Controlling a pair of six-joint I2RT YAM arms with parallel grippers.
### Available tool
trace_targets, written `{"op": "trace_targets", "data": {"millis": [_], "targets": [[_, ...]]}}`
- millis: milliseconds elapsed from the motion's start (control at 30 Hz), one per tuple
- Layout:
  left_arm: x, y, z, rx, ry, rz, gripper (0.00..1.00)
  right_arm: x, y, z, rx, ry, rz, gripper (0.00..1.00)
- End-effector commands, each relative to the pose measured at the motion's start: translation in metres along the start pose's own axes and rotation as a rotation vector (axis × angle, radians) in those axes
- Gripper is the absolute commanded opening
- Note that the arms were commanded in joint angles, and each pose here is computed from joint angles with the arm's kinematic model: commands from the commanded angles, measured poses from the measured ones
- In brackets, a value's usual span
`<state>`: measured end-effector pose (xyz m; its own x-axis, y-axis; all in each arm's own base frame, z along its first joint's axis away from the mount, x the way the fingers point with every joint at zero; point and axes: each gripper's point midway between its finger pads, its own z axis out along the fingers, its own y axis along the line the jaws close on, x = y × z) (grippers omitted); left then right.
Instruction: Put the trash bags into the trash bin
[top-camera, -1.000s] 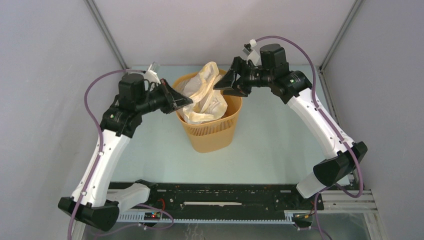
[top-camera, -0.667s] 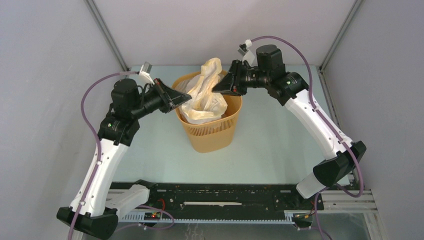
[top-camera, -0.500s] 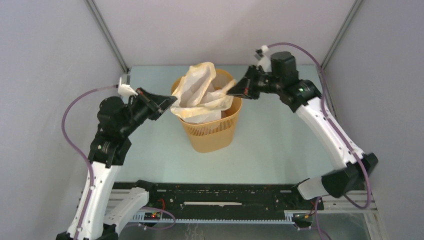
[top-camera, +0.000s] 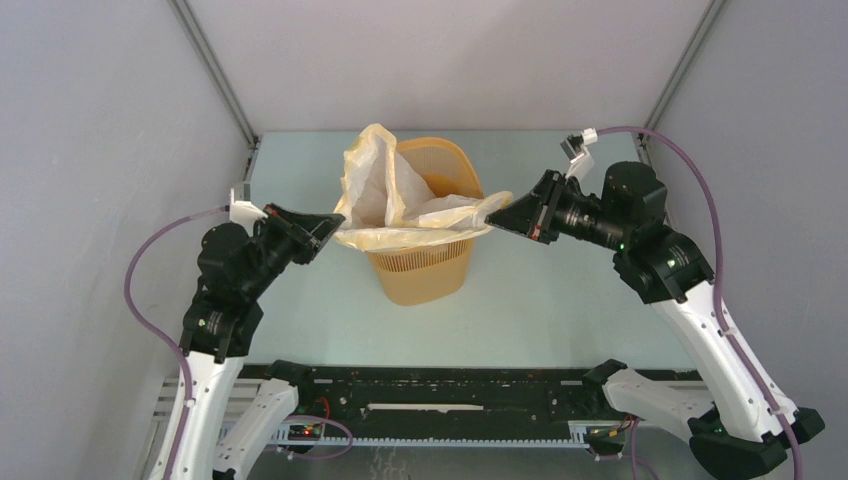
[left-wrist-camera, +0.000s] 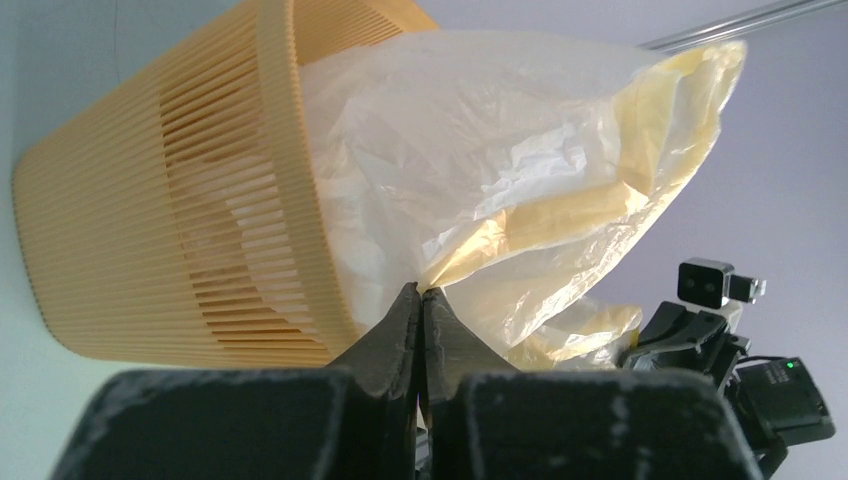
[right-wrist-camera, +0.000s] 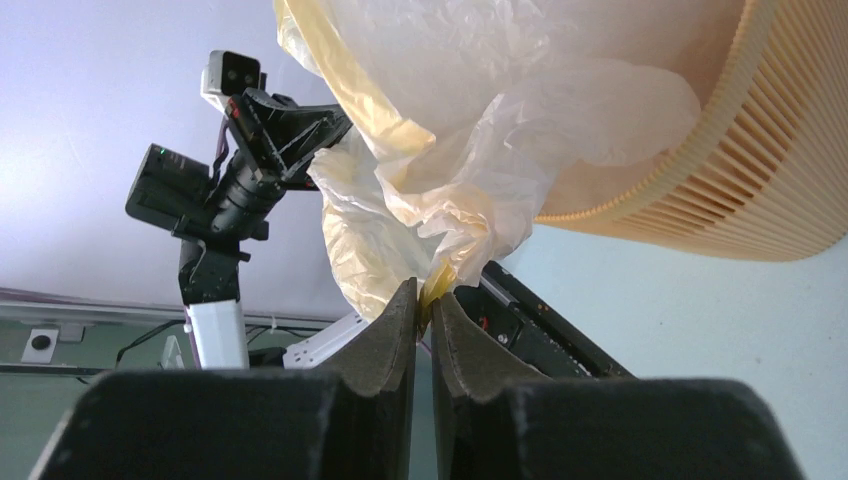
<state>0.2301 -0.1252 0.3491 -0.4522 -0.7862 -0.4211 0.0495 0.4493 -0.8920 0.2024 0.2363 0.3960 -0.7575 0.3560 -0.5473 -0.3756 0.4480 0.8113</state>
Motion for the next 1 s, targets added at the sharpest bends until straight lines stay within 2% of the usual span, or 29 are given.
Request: {"op": "trace_targets", "data": {"millis": [0, 100, 167, 267, 333, 467, 533, 600, 667, 733, 800, 867, 900, 967], "targets": [[0.014, 0.010, -0.003, 0.002, 0.045, -0.056, 0.11, 0.009, -0.020, 0.008, 0.044, 0.017, 0.014, 0.18], [0.021, 0.017, -0.007, -0.002, 0.058, -0.065, 0.20, 0.012, -0.026, 0.010, 0.052, 0.022, 0.013, 0.12], [0.028, 0.025, -0.008, -0.023, 0.082, -0.075, 0.23, 0.010, -0.028, 0.011, 0.055, 0.018, 0.003, 0.08], [0.037, 0.035, -0.008, -0.042, 0.115, -0.094, 0.28, 0.012, -0.037, 0.016, 0.065, 0.055, -0.008, 0.14], [0.039, 0.035, -0.009, -0.037, 0.125, -0.106, 0.36, 0.013, -0.043, 0.019, 0.069, 0.077, -0.009, 0.11], [0.041, 0.025, -0.016, -0.002, 0.138, -0.109, 0.69, 0.012, -0.033, 0.022, 0.011, 0.093, -0.016, 0.04], [0.044, 0.017, -0.021, 0.026, 0.154, -0.121, 0.81, 0.010, -0.027, 0.023, -0.010, 0.084, -0.013, 0.01], [0.046, 0.011, -0.027, 0.052, 0.170, -0.132, 0.91, 0.006, -0.024, 0.024, -0.019, 0.067, -0.005, 0.00], [0.053, 0.007, -0.031, 0.078, 0.206, -0.151, 0.97, 0.000, -0.022, 0.024, -0.025, 0.042, 0.011, 0.00], [0.060, 0.004, -0.032, 0.106, 0.247, -0.180, 0.97, -0.007, -0.017, 0.026, -0.043, 0.019, 0.026, 0.00], [0.062, 0.004, -0.031, 0.124, 0.257, -0.203, 0.93, -0.011, -0.013, 0.029, -0.063, 0.009, 0.026, 0.00], [0.061, 0.003, -0.029, 0.136, 0.247, -0.213, 0.82, -0.013, -0.016, 0.033, -0.060, 0.009, 0.032, 0.00], [0.060, 0.003, -0.028, 0.142, 0.242, -0.217, 0.71, -0.013, -0.018, 0.034, -0.055, 0.013, 0.034, 0.00], [0.058, 0.003, -0.025, 0.139, 0.232, -0.217, 0.57, -0.011, -0.024, 0.034, -0.036, 0.024, 0.037, 0.01]]}}
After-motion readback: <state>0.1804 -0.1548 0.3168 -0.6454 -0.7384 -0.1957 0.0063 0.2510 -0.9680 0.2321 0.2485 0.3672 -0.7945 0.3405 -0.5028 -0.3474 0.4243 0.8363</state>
